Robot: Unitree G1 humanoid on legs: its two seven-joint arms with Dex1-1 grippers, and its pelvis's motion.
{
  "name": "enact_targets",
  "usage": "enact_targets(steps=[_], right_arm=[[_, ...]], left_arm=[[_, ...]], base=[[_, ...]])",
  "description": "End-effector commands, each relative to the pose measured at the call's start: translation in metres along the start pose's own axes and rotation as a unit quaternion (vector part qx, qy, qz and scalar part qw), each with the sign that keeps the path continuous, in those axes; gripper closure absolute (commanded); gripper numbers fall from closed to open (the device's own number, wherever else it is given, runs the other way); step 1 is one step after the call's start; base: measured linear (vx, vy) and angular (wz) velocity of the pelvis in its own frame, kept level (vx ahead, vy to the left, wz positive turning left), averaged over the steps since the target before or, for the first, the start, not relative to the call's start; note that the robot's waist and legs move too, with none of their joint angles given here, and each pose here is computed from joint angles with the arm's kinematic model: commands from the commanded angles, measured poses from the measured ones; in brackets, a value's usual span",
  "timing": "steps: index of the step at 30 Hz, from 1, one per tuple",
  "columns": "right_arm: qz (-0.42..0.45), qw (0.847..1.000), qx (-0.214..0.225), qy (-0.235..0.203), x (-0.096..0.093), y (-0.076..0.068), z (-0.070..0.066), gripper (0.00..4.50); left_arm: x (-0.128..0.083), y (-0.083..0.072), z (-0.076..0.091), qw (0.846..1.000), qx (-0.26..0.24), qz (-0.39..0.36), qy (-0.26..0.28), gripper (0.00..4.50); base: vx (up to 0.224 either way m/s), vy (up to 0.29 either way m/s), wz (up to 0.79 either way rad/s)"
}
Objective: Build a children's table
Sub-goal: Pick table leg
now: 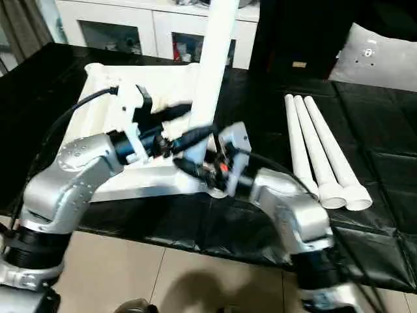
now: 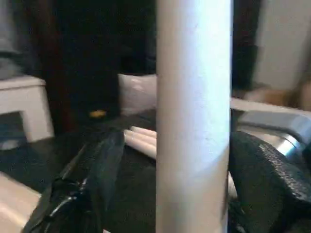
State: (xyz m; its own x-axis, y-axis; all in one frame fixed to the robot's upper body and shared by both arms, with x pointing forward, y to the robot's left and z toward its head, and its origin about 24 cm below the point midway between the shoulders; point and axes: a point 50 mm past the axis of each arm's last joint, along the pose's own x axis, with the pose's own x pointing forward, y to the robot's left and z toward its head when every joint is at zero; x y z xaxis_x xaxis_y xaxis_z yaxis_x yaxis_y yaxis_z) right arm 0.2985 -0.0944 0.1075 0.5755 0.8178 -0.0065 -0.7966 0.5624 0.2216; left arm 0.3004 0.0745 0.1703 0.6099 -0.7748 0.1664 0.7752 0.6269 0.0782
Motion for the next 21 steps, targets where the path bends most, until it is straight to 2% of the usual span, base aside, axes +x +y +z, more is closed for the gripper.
enact_targets(steps=[1, 2, 5, 9, 21], right_arm=[[-0.032, 0.999, -0.012, -0.016, -0.002, -0.007, 0.006, 2.57], [-0.037, 0.999, -0.01, -0.017, -0.002, -0.008, 0.006, 2.57], [-0.048, 0.999, -0.009, -0.019, 0.0, -0.009, 0.006, 2.57], [-0.054, 0.998, -0.01, -0.022, 0.001, -0.009, 0.006, 2.57], [-0.047, 0.999, -0.018, -0.017, 0.003, -0.007, 0.007, 2.57]], left_arm=[[0.002, 0.001, 0.001, 0.998, 0.028, 0.047, -0.01, 0.95], [0.002, 0.001, 0.0, 0.998, 0.027, 0.06, -0.013, 1.11], [0.006, -0.006, -0.006, 0.997, 0.032, 0.065, -0.013, 1.21], [0.011, -0.014, -0.011, 0.997, 0.035, 0.065, -0.009, 1.21], [0.012, -0.022, -0.022, 0.999, 0.005, 0.052, 0.008, 1.21]], base=[[0.0, 0.0, 0.0], [0.0, 0.0, 0.0], [0.0, 0.0, 0.0], [0.0, 0.0, 0.0], [0.0, 0.0, 0.0]])
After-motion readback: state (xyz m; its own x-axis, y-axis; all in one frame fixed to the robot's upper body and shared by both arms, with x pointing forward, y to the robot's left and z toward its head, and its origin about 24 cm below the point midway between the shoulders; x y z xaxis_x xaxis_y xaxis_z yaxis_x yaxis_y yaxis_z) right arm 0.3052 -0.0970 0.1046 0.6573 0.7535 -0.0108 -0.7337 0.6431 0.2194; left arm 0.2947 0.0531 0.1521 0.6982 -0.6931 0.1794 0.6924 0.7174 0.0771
